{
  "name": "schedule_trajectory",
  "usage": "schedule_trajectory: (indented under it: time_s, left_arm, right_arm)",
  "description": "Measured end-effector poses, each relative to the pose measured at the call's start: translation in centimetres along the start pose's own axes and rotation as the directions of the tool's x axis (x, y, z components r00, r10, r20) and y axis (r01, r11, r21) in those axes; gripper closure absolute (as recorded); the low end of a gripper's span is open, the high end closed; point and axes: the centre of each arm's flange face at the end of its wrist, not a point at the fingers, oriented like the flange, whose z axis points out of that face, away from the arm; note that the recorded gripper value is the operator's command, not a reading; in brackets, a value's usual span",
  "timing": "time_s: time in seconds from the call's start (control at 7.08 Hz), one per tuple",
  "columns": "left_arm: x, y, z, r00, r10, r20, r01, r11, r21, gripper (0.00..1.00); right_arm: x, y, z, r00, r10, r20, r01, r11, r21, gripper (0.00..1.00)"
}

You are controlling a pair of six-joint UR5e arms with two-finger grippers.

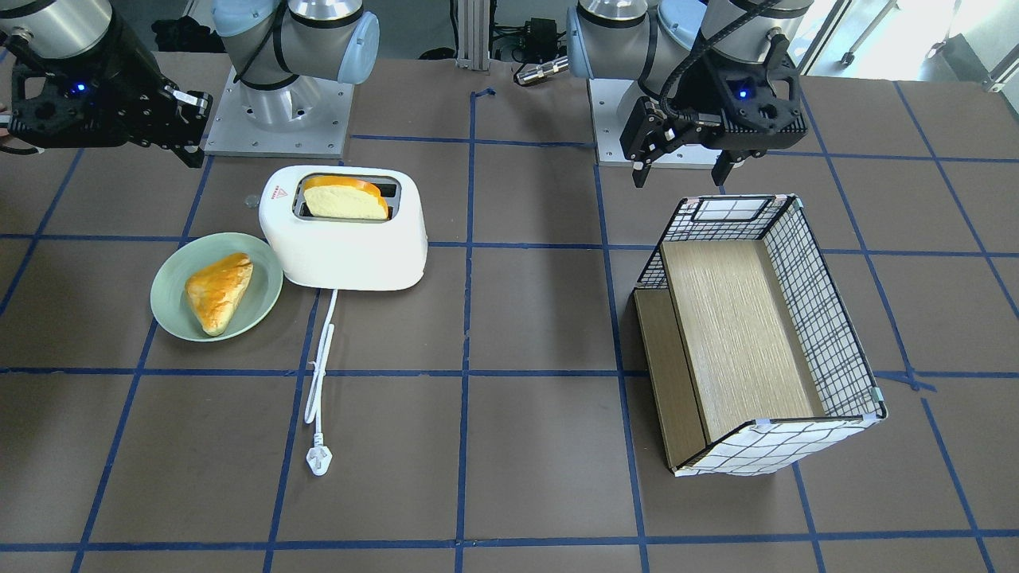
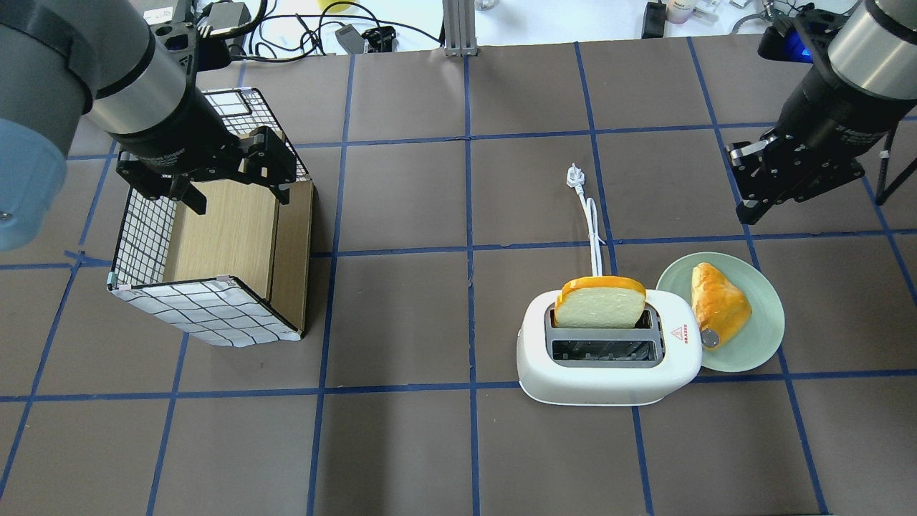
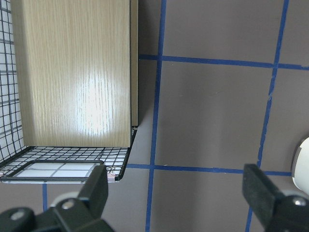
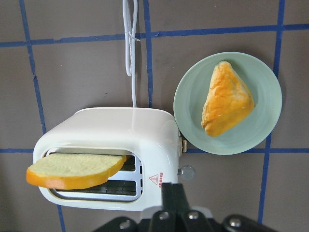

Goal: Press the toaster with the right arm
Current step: 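Move the right gripper down toward the white toaster's side lever, then lower the right gripper beside the green plate onto the toaster lever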

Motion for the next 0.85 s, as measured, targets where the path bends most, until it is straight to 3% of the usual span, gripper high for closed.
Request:
schedule_trajectory:
  time_s: [0.85]
  left_arm:
    - [0.0, 0.0, 0.0, 1.0, 0.0, 0.0, 0.0, 1.0, 0.0, 0.0]
  right_arm:
    - [6.8, 0.0, 5.0, 0.987, 0.021, 0.159, -0.013, 0.998, -0.054, 1.0]
